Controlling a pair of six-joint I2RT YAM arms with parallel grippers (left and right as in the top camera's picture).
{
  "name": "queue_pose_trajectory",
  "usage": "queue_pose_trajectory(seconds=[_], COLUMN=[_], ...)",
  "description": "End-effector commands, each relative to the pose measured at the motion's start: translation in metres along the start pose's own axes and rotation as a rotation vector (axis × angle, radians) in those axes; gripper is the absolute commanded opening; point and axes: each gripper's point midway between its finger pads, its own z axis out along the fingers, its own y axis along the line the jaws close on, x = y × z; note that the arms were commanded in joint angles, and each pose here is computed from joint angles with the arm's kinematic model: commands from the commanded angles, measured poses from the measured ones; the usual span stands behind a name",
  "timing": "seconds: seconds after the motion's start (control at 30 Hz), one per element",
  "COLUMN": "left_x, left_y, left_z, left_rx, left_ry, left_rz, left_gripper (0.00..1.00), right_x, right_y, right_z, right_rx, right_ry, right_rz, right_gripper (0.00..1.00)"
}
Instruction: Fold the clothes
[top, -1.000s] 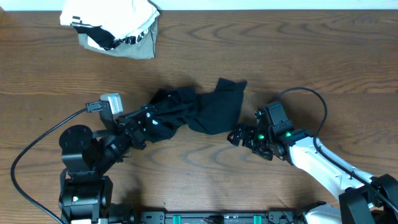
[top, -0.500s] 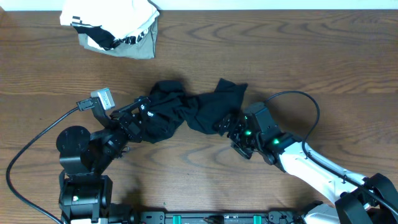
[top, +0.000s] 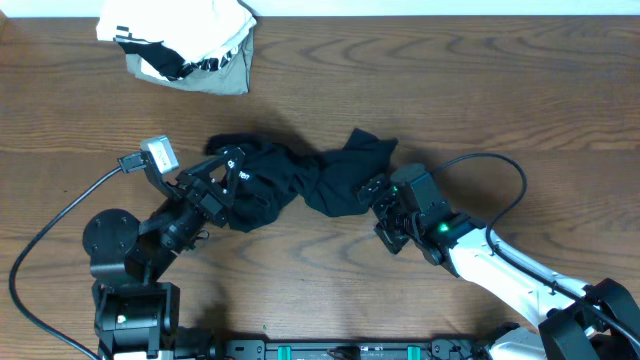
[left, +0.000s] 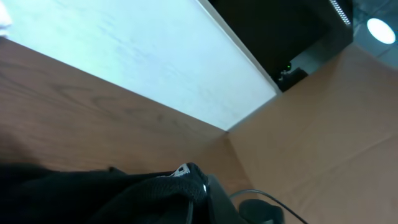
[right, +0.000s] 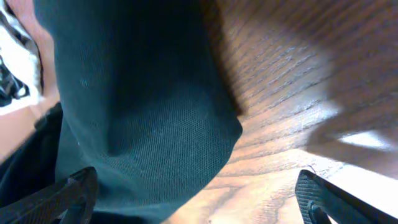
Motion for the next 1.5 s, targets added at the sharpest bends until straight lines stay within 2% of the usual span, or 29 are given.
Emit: queue_pose_trajectory(seconds=[0.0,0.4,0.6,0.67,0.93,1.13,1.27,1.47], left_x=[-0.007,-0.011,-0.008,-0.008,-0.006,-0.005,-0.005,-0.009], left_y=[-0.022,-0.044,-0.049,-0.051,-0.064,-0.073,-0.076,-0.085], left_z=[-0.004,-0.008,-0.009,-0.011,-0.020,-0.026,-0.028,-0.032], left_rx=[0.067,0.161,0.184,0.187,0.223,0.246,0.252,0.274], left_ry=[-0.006,-0.009,0.011,0.008,0.001,-0.004,-0.008,-0.023], left_rz=[-0.001,-0.002,0.008,0.013,0.049,0.072,0.079,0.098], left_gripper=[0.05,0.06,0.06,0.06,0.06,0.06,0.06,0.06], right_x=[-0.002,0.022,0.007,0.002,-0.017,-0.032,-0.050,-0.073], right_y=[-0.004,0.014,0.004,0.004,0.005,0.013,0.037,0.081], right_z=[0.003,0.034,0.040,0.039,0.037,0.031,0.007,-0.066], right_rx=[0.015,-0.070,-0.043,-0.045,-0.052,-0.075,-0.151,-0.293], right_ry=[-0.025,0.023,-0.062,-0.092,-0.156,-0.181,-0.219,-0.291], right_rz=[0.102,0.154,0.126,0.093,0.095,0.021,-0.099,-0.255], right_gripper=[0.99,0.99,0.94,0.88,0.36,0.03,0.01,0.02])
